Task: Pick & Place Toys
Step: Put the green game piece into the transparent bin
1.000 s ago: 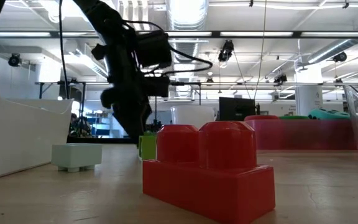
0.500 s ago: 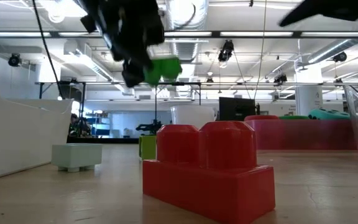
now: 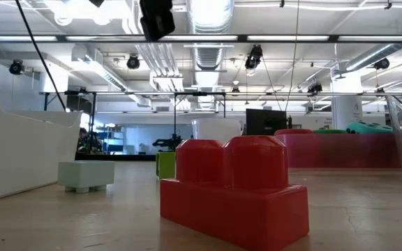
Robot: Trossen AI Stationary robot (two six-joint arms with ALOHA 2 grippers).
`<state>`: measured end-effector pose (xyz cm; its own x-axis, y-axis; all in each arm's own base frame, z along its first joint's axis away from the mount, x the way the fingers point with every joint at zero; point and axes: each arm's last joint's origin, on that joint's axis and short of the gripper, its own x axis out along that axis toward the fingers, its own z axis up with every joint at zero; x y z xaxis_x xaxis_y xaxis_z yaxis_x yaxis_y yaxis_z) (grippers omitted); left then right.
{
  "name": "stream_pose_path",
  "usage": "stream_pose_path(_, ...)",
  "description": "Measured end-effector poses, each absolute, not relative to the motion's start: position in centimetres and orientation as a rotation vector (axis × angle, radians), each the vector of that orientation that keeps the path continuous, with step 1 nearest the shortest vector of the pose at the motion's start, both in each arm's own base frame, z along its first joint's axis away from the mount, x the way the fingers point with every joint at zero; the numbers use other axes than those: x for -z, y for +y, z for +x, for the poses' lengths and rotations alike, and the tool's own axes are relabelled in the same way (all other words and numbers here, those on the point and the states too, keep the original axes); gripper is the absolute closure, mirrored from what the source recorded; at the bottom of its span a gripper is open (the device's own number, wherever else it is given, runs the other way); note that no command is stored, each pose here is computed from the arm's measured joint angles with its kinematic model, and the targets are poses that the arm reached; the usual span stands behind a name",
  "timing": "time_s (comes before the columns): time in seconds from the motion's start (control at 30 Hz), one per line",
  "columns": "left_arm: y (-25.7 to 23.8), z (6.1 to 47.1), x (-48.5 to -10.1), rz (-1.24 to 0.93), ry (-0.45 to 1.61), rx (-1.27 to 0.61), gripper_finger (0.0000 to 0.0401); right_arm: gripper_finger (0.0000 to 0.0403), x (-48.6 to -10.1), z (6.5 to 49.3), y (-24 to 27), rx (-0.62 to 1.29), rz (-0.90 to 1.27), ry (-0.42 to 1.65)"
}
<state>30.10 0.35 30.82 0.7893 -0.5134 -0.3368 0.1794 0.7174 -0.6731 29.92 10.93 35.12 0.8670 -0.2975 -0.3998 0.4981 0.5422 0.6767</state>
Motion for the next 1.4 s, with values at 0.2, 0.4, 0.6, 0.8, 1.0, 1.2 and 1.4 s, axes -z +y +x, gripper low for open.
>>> stream_pose_path(0.2,0.0,30.4,-32.3,-0.735,0.449,0.466,0.0223,0.004,-37.7,31.7,9.8,0.434,0.866,0.178)
stream_pose_path(0.4,0.0,30.5,-32.7,-0.764,0.418,0.49,0.0224,0.004,-38.5,32.6,9.8,0.407,0.863,0.179)
stream_pose_path(0.6,0.0,30.6,-33.4,-0.787,0.36,0.488,0.0224,0.004,-38.4,33.4,10.2,0.394,0.88,0.185)
stream_pose_path(0.8,0.0,30.7,-33.8,-0.789,0.32,0.505,0.0224,0.004,-38.8,33.7,10.3,0.381,0.871,0.137)
stream_pose_path(1.0,0.0,30.7,-33.8,-0.789,0.319,0.505,0.0224,0.0071,-39.1,33.7,10.3,0.371,0.867,0.119)
stream_pose_path(1.2,0.0,30.7,-33.9,-0.787,0.313,0.509,0.0224,0.0163,-39.0,33.8,10.3,0.369,0.883,0.12)
stream_pose_path(1.4,-0.1,30.6,-34.0,-0.777,0.303,0.525,0.0224,0.0234,-39.2,33.8,10.3,0.358,0.901,0.113)
